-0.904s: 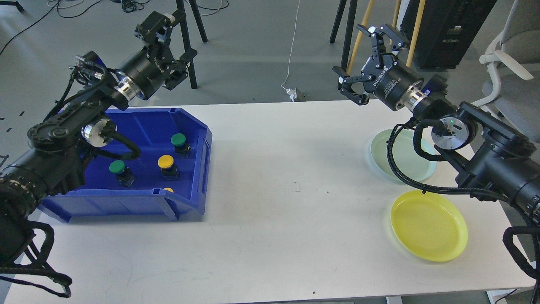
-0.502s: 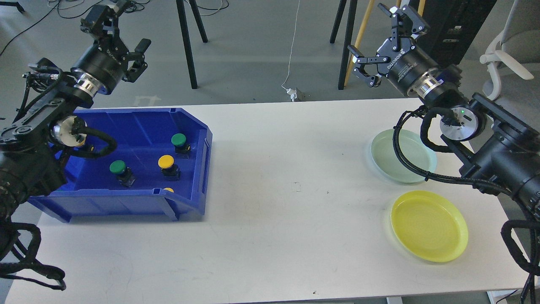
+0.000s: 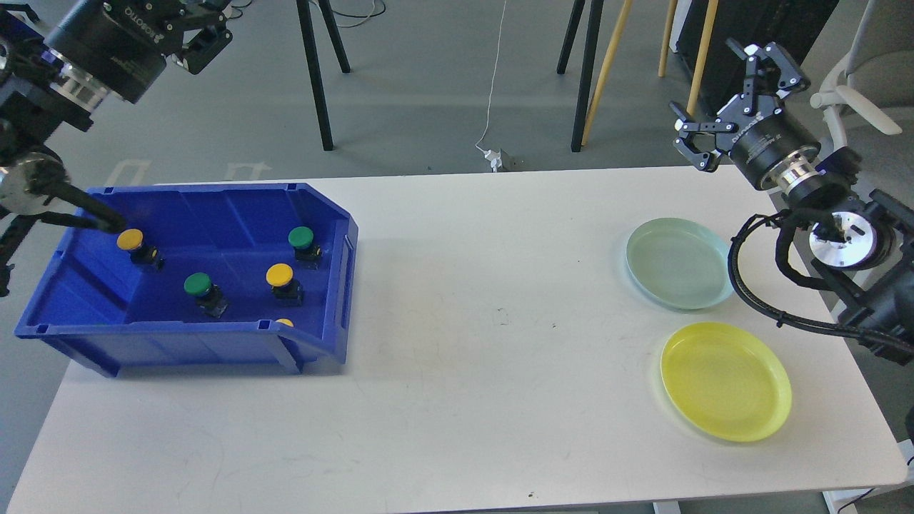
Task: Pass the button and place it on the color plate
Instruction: 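Raise the left gripper up and away from the blue bin, then lower the left gripper into the blue bin over a green button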
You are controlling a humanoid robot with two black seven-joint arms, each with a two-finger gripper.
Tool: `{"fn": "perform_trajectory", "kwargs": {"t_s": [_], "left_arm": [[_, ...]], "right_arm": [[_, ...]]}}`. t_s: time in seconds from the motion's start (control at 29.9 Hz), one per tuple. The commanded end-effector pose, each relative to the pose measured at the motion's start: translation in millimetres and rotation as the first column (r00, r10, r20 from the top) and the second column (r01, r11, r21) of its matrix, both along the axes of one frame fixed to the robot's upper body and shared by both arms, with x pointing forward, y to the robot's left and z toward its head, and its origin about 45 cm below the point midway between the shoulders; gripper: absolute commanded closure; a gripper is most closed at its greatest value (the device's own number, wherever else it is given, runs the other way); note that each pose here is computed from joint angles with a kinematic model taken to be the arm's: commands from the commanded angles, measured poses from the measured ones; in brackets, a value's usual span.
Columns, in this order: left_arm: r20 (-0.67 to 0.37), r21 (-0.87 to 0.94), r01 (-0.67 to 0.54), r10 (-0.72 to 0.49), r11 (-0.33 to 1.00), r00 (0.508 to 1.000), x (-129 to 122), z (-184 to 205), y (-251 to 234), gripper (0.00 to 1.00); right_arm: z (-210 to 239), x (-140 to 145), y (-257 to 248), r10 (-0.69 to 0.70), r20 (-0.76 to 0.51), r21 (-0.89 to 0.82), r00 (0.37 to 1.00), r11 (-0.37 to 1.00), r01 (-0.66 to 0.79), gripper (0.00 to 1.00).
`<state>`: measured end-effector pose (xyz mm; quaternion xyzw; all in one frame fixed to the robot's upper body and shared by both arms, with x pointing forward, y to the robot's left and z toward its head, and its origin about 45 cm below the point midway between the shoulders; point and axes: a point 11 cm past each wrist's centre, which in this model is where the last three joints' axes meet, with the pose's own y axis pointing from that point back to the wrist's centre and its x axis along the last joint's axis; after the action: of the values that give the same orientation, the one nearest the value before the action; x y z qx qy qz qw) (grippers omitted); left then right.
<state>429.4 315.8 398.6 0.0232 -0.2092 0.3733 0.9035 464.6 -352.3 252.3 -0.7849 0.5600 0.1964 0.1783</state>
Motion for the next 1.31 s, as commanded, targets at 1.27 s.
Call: {"fn": "perform_trajectory", "kwargs": {"t_s": [1.27], "left_arm": [[-0.367,0.924,0.379,-0.175,0.041,0.914,-14.5,-242.9,4.6,0.07]], "right_arm": [[-7.8,-10.6,-23.5,-0.081,0.004,0.082,0.997,0.993,0.08,0.01]]}}
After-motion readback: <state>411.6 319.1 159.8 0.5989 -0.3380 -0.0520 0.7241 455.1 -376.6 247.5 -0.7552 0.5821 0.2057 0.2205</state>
